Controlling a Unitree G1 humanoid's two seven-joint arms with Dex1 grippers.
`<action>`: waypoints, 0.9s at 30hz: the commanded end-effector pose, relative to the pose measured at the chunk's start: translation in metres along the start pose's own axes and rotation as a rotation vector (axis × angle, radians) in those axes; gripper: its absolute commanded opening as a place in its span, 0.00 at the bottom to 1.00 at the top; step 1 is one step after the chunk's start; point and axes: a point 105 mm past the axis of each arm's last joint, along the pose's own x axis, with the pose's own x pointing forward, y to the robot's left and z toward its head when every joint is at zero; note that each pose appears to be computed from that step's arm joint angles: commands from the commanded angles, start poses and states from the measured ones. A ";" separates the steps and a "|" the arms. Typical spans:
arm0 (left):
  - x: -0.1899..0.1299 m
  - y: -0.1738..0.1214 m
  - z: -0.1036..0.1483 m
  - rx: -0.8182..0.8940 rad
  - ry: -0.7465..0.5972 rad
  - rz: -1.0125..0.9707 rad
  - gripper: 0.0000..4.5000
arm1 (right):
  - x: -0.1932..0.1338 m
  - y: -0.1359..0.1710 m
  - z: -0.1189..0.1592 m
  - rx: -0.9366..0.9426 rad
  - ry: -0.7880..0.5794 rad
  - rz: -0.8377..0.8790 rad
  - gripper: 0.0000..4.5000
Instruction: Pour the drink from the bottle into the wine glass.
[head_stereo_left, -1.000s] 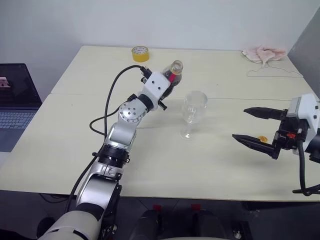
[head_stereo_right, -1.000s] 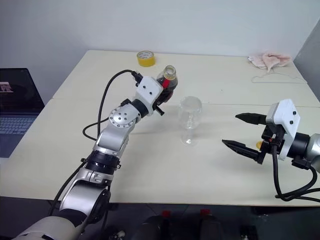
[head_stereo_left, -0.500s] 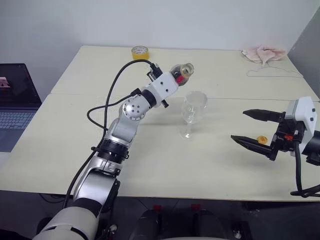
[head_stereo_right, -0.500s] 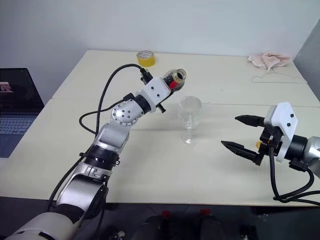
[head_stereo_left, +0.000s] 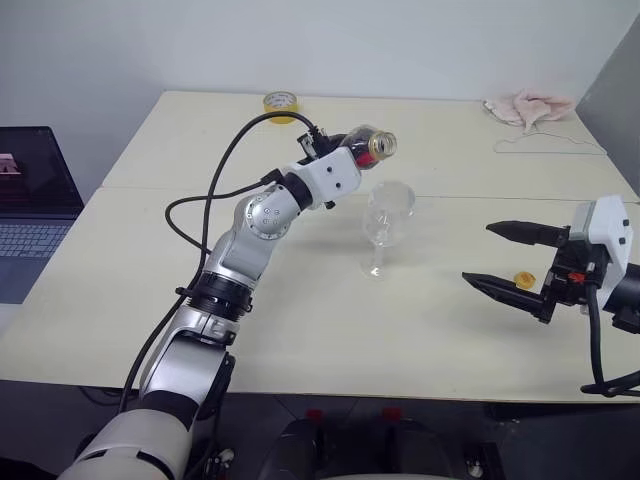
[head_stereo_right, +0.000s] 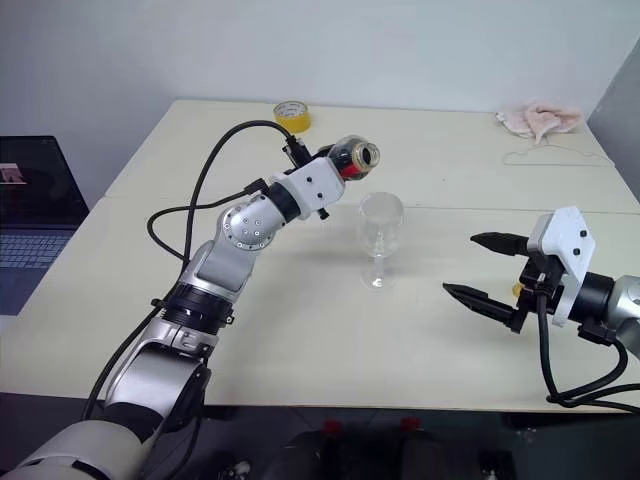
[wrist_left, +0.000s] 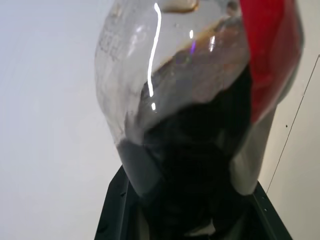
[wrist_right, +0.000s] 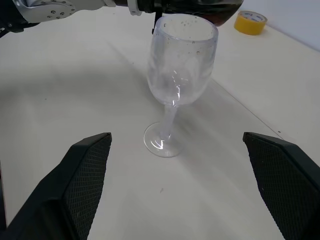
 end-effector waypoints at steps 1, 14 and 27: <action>0.001 0.017 0.015 0.068 -0.057 0.048 0.21 | -0.004 -0.001 0.010 -0.044 -0.027 -0.020 1.00; -0.001 0.026 0.008 0.159 -0.039 0.058 0.21 | -0.005 -0.002 0.008 -0.044 -0.027 -0.028 1.00; -0.002 0.029 0.006 0.261 -0.037 0.048 0.21 | -0.005 -0.002 0.009 -0.049 -0.027 -0.033 1.00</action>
